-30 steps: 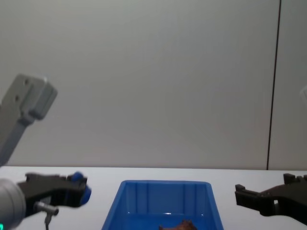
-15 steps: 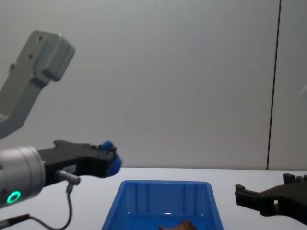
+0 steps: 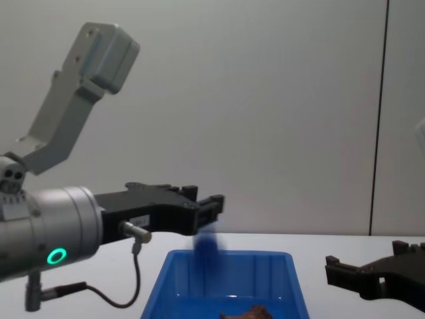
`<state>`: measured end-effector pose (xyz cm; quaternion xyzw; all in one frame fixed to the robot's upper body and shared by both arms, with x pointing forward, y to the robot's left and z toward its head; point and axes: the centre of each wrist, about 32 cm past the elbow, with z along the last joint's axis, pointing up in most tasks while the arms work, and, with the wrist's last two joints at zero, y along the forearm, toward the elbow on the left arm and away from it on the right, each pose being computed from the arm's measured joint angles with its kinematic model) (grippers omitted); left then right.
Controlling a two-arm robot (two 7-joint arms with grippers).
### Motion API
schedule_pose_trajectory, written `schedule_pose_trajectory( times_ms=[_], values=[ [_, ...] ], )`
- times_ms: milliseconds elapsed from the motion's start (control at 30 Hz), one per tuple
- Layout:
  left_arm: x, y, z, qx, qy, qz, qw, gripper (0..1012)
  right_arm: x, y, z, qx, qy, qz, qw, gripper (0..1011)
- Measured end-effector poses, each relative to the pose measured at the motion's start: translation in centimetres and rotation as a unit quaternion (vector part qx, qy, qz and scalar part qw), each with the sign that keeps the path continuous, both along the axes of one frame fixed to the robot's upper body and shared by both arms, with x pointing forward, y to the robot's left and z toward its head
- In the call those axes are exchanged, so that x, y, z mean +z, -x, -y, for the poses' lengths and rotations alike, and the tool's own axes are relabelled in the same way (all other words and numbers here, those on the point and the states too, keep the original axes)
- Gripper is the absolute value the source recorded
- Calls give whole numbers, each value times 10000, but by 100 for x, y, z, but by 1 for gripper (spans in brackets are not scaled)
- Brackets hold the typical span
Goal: Pick up the two dolls from the table and place them into the box.
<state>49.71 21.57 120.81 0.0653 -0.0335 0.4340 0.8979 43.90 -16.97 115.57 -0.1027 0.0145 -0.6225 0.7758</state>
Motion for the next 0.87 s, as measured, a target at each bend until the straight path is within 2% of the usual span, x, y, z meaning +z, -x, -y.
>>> schedule_pose_trajectory(
  times_ms=[233,267,300,367,400,533,600,700,867],
  values=[
    [4,-46,39,-241,59,-33,9997,635,0,0,0,0,0,0,10000,1001],
    [4,-46,39,-241,59,-33,9997,635,0,0,0,0,0,0,10000,1001],
    [5,-53,44,-276,67,-37,9996,694,0,0,0,0,0,0,10000,1001],
    [6,-59,48,-304,74,-39,9995,731,0,0,0,0,0,0,10000,1001],
    [7,-64,53,-331,80,-41,9994,785,0,0,0,0,0,0,10000,1001],
    [10,-75,62,-386,93,-45,9992,864,0,0,0,1,0,1,10000,1001],
    [12,-80,66,-410,98,-46,9991,950,0,0,0,0,0,0,10000,1001],
    [11,-83,69,-430,103,-50,9990,1002,0,0,0,0,0,0,10000,1001],
    [14,-90,75,-466,113,-50,9988,1001,0,0,0,0,0,0,10000,1001]
  ],
)
